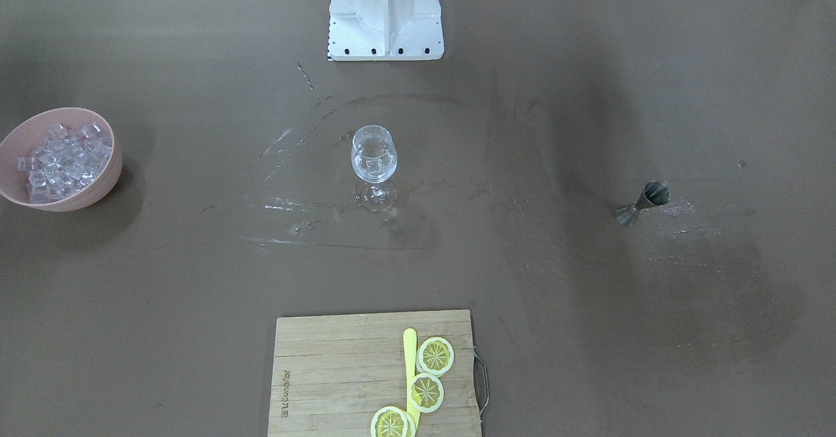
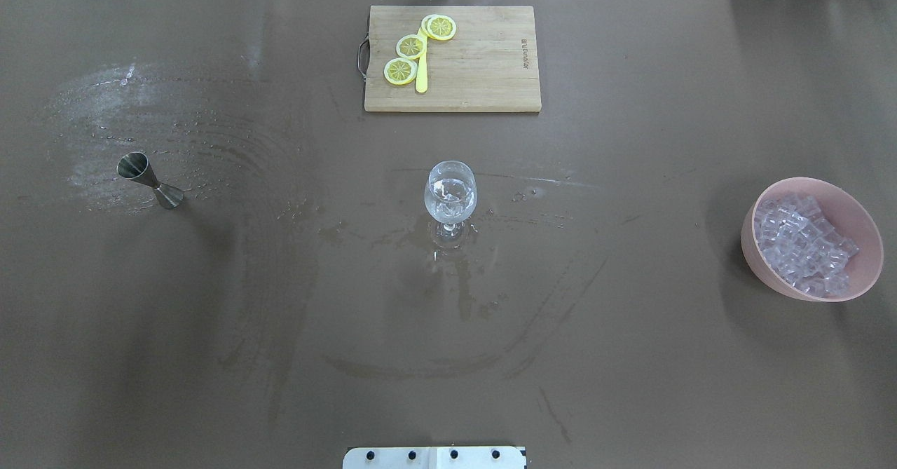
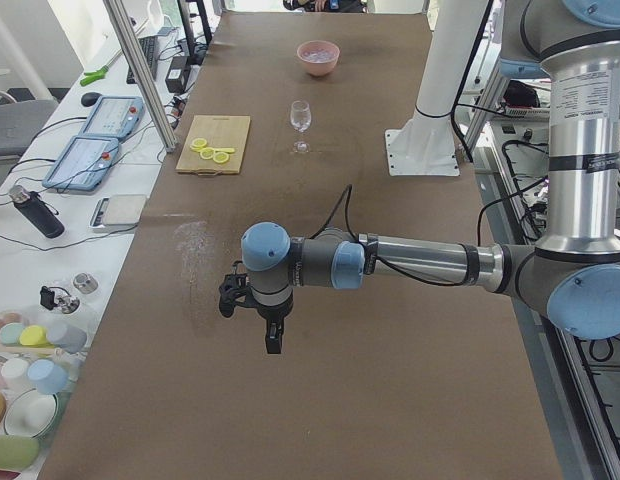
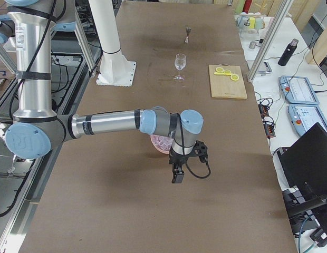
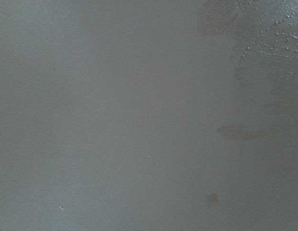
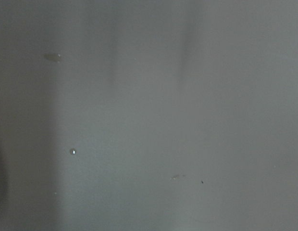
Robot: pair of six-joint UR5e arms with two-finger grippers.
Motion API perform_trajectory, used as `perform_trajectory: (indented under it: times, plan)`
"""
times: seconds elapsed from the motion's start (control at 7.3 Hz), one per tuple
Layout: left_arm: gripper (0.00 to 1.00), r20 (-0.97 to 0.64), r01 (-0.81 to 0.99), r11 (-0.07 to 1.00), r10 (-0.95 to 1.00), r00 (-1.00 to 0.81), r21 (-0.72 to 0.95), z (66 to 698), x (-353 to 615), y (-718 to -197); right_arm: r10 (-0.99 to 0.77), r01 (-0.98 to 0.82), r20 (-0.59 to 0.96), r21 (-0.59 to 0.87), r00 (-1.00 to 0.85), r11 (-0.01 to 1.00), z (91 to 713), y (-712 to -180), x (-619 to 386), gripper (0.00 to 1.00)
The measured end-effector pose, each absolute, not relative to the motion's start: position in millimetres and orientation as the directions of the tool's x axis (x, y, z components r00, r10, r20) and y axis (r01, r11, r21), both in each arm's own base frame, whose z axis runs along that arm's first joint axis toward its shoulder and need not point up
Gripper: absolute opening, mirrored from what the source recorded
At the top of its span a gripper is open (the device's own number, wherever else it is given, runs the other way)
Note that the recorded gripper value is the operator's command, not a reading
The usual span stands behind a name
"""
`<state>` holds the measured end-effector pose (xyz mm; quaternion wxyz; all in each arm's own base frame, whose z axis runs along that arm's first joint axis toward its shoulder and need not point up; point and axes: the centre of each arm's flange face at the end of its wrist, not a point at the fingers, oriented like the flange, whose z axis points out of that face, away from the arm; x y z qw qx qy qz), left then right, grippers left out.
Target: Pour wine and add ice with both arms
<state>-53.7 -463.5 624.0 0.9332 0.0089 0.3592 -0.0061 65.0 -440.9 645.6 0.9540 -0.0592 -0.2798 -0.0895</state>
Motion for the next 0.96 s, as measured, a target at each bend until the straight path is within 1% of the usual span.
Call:
perform_trajectory:
  times: [0.27, 0.68, 0.96]
  plan:
    - [0.99, -0.672, 0.017, 1.0, -0.004, 0.741, 0.014, 624.0, -53.4, -463.9, -0.1, 0.176, 0.557, -0.086, 0.825, 0.981, 656.9, -425.1, 77.1, 1.0]
    - [0.99, -0.676, 0.018, 1.0, -0.004, 0.737, 0.015, 623.9, -53.5, -463.4, -0.081, 0.146, 0.623, -0.055, 0.778, 0.988, 643.0, -424.7, 77.5, 1.0]
    - [0.99, -0.678, 0.018, 1.0, -0.007, 0.735, 0.009, 626.3, -53.0, -461.7, -0.074, 0.139, 0.631, -0.055, 0.772, 0.989, 641.9, -422.4, 77.8, 1.0]
